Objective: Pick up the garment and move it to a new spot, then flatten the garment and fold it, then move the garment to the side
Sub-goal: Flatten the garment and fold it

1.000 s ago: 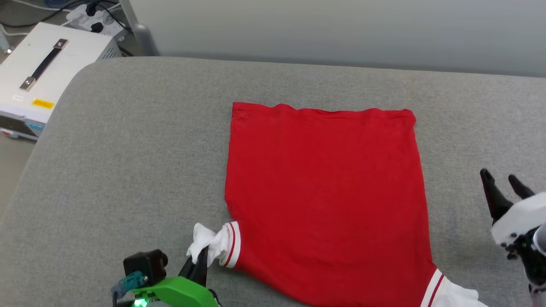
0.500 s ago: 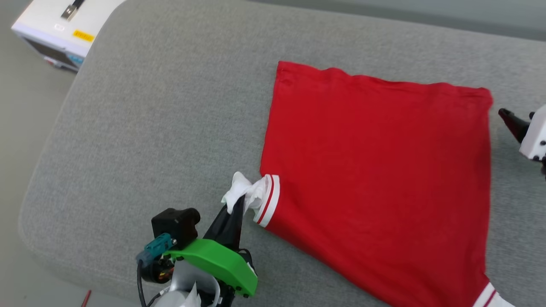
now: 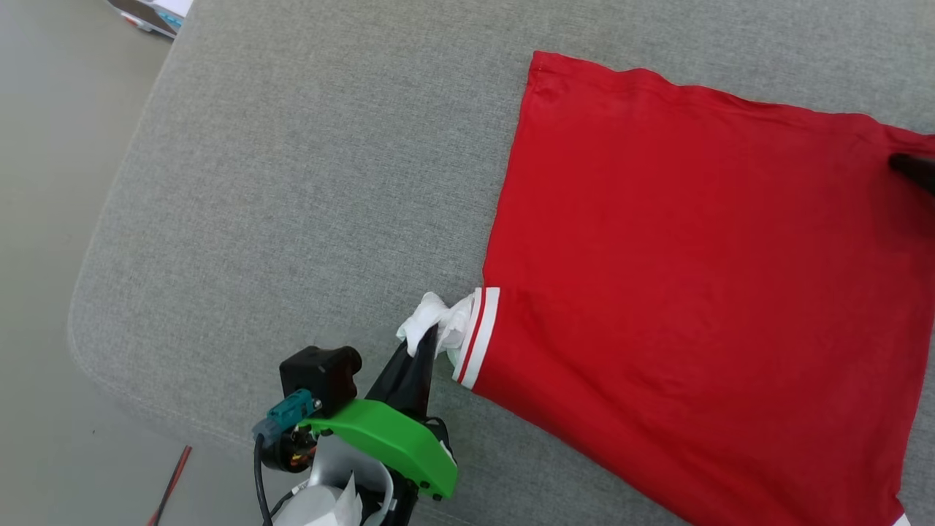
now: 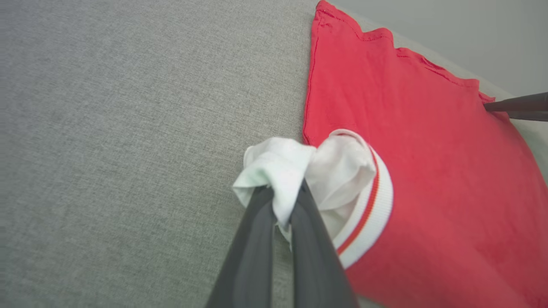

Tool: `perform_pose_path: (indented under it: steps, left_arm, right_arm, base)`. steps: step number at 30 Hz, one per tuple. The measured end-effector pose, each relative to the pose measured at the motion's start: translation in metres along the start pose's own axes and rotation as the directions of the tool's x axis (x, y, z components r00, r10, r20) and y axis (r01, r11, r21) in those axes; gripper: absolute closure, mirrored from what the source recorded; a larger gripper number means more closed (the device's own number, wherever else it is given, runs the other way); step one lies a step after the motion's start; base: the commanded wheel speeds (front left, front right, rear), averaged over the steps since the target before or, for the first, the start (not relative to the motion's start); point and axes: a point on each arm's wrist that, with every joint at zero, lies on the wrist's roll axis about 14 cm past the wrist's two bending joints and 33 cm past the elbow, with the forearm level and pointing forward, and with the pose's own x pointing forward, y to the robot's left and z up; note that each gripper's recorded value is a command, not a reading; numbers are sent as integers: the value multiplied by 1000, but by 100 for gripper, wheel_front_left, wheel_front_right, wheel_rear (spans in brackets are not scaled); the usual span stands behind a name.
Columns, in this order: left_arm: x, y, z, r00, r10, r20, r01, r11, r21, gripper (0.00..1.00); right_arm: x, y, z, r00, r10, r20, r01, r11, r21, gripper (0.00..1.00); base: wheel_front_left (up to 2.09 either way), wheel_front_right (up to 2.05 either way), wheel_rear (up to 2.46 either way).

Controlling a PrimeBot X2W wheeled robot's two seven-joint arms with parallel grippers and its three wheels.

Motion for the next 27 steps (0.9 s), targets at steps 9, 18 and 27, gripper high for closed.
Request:
perform_pose_path:
  steps: [9, 18, 27]
  left_arm:
    - [-4, 8, -1, 1000, 23, -1, -23, 1000, -16, 100]
    - [-9, 27, 3, 998, 57, -19, -57, 998, -8, 100]
    - [-9, 19, -12, 994, 8, -109, -7, 1000, 6, 100]
  right_arm:
    - [-21, -13, 20, 995, -28, 99, 25, 999, 30, 100]
    - [-84, -68, 21, 955, -148, 256, 120, 985, 120, 100]
    - [-132, -120, -94, 929, -277, 244, 201, 934, 295, 100]
  base:
    - [0, 0, 0]
    - [0, 0, 0]
    - [0, 0, 0]
